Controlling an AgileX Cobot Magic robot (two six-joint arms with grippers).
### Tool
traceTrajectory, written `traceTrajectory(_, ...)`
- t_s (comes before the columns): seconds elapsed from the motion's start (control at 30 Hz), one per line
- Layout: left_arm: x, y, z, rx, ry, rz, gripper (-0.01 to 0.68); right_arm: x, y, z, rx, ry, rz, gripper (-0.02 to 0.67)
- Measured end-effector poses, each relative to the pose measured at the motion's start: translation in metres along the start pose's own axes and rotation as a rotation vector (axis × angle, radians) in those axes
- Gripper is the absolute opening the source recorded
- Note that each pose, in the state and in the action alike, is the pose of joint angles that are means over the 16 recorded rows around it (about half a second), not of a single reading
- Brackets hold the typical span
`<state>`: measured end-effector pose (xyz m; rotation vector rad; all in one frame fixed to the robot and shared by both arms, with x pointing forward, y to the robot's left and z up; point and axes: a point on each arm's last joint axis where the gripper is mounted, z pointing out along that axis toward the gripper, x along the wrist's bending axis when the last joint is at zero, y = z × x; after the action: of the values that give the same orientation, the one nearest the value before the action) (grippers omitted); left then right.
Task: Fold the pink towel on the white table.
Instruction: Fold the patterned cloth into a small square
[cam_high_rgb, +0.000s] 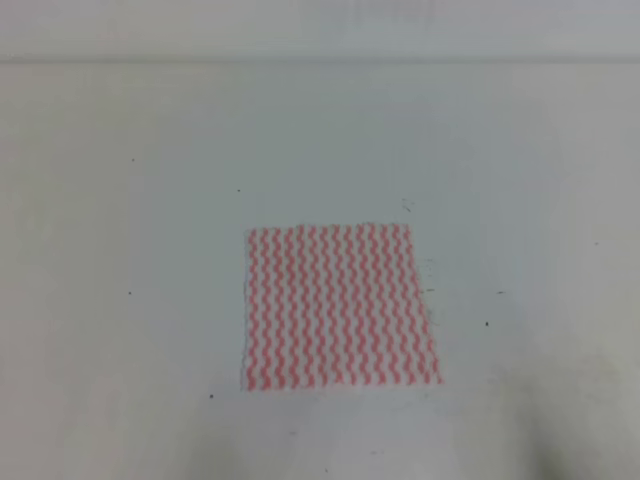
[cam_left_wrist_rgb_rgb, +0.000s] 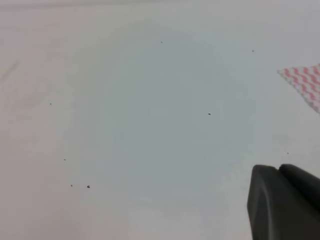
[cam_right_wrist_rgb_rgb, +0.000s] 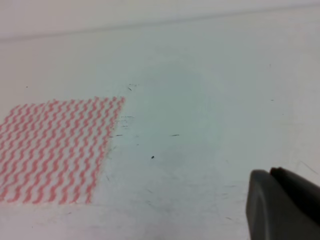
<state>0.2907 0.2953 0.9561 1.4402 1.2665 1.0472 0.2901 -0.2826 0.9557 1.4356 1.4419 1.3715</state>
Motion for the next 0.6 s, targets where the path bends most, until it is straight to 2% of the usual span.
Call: traceTrajectory(0.6, 0.0, 0.0043, 0.0, -0.033, -0.001, -0.019, 0.0, 0.0013, 0.002, -0.0001, 0.004, 0.01, 0.027, -0.019)
